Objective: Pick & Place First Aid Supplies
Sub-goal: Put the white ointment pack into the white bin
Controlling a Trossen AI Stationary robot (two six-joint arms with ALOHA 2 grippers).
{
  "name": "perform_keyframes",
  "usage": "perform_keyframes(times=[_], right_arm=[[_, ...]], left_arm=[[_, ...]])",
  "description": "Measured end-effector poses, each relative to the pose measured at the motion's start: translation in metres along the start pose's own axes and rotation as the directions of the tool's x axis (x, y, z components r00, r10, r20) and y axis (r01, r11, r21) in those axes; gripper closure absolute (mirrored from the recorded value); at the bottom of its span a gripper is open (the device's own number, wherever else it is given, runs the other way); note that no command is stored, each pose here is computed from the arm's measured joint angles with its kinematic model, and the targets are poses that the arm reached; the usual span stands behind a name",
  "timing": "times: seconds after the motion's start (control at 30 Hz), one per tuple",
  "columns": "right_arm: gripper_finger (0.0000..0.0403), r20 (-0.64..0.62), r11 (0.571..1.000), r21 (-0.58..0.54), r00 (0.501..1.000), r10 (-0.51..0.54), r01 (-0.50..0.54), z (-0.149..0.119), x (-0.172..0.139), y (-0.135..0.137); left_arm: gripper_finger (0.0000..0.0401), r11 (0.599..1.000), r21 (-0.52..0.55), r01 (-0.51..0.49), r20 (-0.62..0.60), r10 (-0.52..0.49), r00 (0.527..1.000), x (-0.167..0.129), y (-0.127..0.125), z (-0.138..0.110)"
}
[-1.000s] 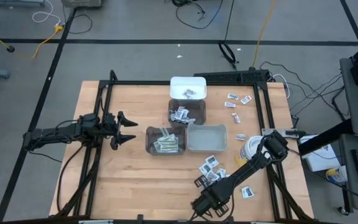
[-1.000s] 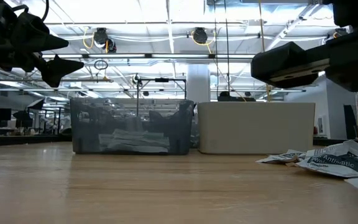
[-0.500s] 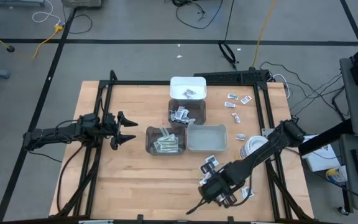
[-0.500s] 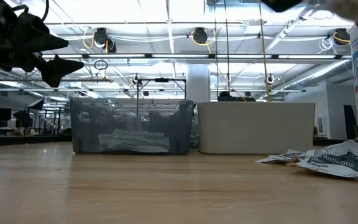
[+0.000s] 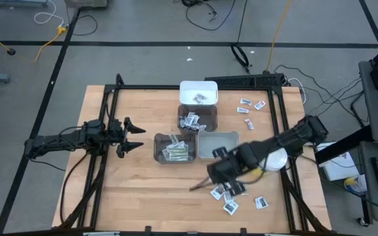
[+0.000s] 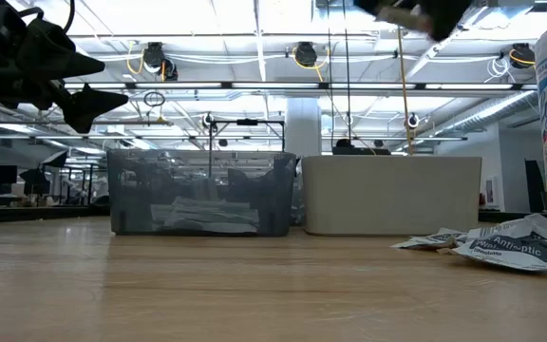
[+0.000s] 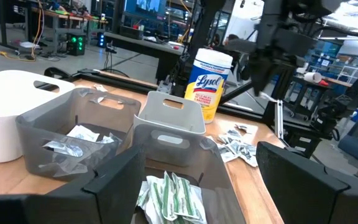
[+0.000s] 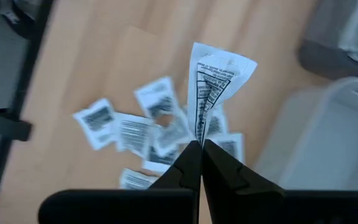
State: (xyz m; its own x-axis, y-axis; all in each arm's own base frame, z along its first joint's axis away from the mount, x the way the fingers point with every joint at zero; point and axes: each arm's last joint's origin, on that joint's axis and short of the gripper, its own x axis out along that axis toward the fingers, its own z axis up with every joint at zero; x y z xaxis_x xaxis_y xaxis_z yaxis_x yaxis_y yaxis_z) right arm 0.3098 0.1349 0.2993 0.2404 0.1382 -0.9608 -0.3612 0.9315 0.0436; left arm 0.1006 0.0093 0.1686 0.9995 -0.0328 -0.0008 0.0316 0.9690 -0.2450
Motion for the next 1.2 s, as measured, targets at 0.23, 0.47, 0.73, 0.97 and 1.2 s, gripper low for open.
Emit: perform_keyframes(times=[0.23, 0.47, 0.73, 0.97, 1.2], right_arm=[[0.0402, -0.014, 0.996, 0.069, 0.999, -0.050, 0.051, -0.004, -0.004, -0.063], [0.0403, -0.021, 0.984, 0.146, 0.994, -0.104, 0.106, -0.021, -0.012, -0.132], [0.0403, -0.034, 0.972, 0.159, 0.985, -0.170, 0.173, -0.054, -0.025, -0.203], [0.0403, -0.025, 0.944, 0.201, 0.965, -0.262, 0.262, -0.088, -0.039, -0.256], [0.0403, -0.041, 0.885, 0.273, 0.924, -0.380, 0.376, -0.121, -0.052, -0.295]], left_arm=[[0.0091, 1.000, 0.000, 0.000, 0.000, 0.000, 1.000, 0.000, 0.000, 0.000], [0.0091, 1.000, 0.000, 0.000, 0.000, 0.000, 1.000, 0.000, 0.000, 0.000], [0.0091, 1.000, 0.000, 0.000, 0.000, 0.000, 1.000, 0.000, 0.000, 0.000], [0.0091, 1.000, 0.000, 0.000, 0.000, 0.000, 1.000, 0.000, 0.000, 0.000], [0.0091, 1.000, 0.000, 0.000, 0.000, 0.000, 1.000, 0.000, 0.000, 0.000]])
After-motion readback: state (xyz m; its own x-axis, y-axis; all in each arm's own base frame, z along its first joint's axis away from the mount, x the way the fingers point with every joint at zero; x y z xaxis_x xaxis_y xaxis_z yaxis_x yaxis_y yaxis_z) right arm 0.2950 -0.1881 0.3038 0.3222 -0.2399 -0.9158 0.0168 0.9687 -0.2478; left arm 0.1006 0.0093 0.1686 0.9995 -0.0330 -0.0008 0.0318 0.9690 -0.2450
